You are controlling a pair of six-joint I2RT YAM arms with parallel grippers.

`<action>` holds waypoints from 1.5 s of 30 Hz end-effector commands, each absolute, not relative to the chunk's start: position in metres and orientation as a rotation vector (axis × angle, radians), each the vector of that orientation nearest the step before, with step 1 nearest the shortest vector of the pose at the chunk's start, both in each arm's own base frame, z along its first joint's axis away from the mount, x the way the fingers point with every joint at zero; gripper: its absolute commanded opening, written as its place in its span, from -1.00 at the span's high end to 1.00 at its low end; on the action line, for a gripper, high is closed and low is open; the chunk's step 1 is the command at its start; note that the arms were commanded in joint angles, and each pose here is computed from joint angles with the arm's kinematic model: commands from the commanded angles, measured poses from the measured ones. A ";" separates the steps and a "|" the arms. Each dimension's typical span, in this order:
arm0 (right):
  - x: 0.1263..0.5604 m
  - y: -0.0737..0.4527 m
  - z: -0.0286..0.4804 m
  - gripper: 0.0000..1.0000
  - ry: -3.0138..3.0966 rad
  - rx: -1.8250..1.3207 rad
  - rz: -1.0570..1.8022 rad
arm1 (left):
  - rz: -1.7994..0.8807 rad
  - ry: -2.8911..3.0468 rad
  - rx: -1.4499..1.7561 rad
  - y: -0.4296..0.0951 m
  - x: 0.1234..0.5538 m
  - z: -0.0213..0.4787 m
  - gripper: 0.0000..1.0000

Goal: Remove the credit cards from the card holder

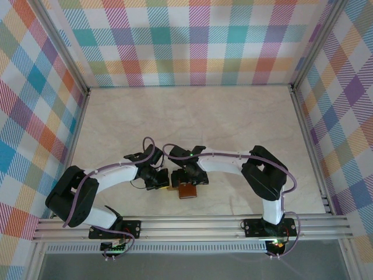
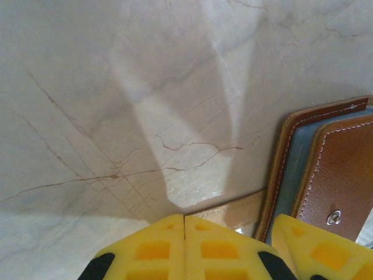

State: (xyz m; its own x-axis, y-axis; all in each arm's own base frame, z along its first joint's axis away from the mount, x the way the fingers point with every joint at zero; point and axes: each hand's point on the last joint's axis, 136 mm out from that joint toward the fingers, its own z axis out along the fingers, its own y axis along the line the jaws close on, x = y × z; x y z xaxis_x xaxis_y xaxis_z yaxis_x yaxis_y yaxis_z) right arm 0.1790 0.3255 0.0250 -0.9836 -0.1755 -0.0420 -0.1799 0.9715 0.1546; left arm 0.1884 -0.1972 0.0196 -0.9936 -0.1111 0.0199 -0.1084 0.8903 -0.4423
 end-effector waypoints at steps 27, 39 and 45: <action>0.178 0.267 0.079 -0.30 2.971 -0.261 0.060 | -0.549 3.096 -0.172 -0.175 0.182 0.009 0.91; 0.178 0.250 0.073 0.57 2.962 -0.244 0.156 | -0.542 3.090 -0.179 -0.176 0.183 0.019 0.82; 0.179 0.259 0.070 1.00 2.943 -0.211 0.284 | -0.580 3.049 -0.179 -0.186 0.187 0.038 0.70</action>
State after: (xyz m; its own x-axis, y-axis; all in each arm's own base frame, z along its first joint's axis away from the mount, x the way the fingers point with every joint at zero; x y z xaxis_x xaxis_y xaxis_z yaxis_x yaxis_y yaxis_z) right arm 0.1766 0.2494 0.0648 -0.9761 -0.1382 -0.1678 -0.1573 0.9818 0.1066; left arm 0.1866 -0.1873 0.0239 -0.9942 -0.1070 0.0084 -0.1020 0.9186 -0.3818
